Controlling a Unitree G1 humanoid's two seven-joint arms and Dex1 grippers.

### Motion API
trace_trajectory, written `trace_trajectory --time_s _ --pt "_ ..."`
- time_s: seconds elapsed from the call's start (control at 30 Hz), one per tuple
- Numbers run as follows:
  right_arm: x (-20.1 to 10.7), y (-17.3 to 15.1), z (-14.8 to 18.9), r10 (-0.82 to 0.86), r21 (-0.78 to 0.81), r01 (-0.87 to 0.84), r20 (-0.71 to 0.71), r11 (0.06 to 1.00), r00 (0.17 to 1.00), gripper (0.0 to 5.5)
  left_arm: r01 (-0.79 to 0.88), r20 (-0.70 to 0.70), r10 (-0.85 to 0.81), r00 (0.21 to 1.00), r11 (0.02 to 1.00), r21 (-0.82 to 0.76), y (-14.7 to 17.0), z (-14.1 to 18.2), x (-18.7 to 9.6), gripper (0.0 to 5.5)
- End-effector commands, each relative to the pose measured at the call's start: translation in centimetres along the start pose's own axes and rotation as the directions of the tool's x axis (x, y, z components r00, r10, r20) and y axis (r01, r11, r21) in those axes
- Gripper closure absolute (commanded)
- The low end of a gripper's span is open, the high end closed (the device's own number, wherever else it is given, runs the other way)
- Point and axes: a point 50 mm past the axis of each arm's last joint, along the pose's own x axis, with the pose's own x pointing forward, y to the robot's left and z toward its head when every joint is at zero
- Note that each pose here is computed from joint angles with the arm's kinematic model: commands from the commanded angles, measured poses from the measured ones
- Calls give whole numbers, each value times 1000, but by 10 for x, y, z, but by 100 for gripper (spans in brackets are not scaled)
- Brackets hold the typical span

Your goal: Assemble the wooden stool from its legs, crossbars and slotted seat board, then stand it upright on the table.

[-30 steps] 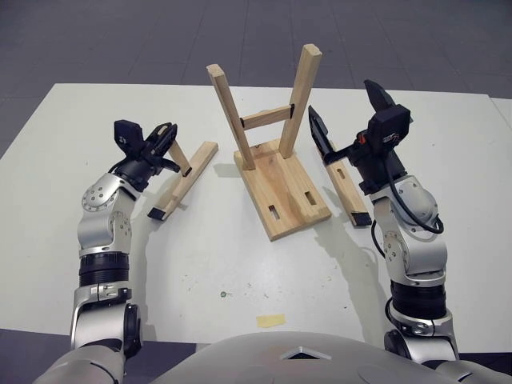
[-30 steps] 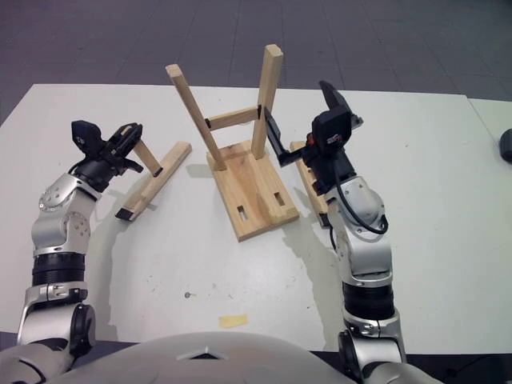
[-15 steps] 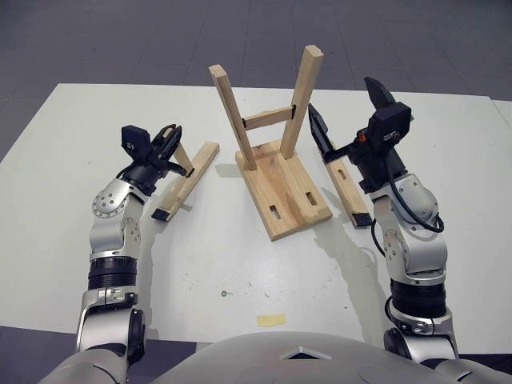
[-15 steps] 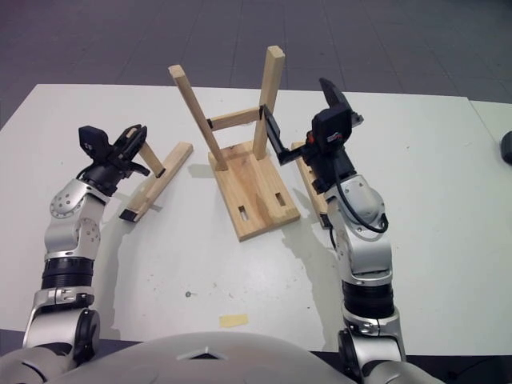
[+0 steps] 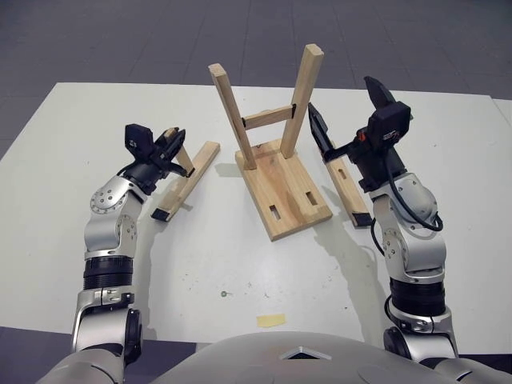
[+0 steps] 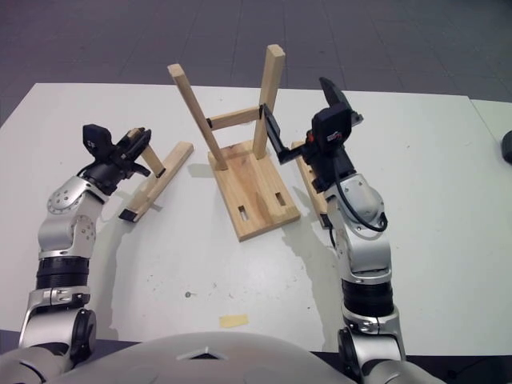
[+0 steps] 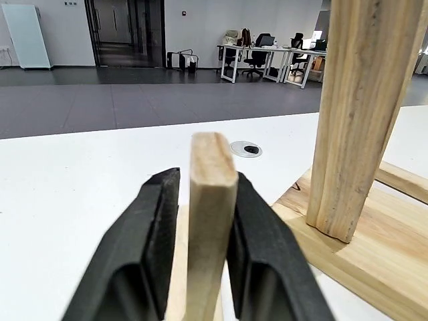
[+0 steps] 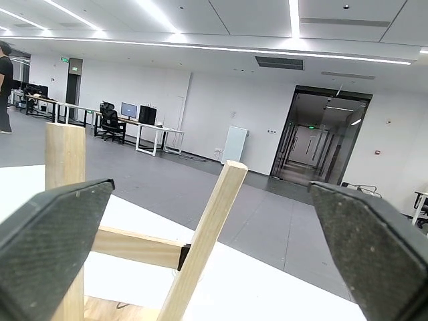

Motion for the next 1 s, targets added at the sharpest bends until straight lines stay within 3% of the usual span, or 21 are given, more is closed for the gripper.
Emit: trace_trajectory --time_s 0.03,0.17,0.5,0.6,0.73,0.9,1.0 --pt "2 0 1 6 -1 -6 8 1000 1000 10 17 54 -18 998 1000 19 2 25 7 382" --pt "2 1 1 6 0 -6 7 1000 1000 10 35 109 -38 993 999 34 -3 44 11 308" --pt "2 2 1 9 2 -9 5 1000 1000 10 29 354 -95 930 982 188 -10 138 30 121" --pt "3 2 1 8 7 -8 7 1000 1000 10 16 367 -84 926 983 184 -3 144 39 71" --pt "3 5 0 11 22 -11 7 1000 1000 10 27 273 -56 960 994 109 7 111 53 14" --pt "1 10 -1 17 33 -17 5 999 1000 10 14 -3 -14 1000 1000 -2 7 15 57 14" --pt "2 11 -1 25 37 -25 3 999 1000 10 36 -87 -36 996 999 2 -3 -17 53 14"
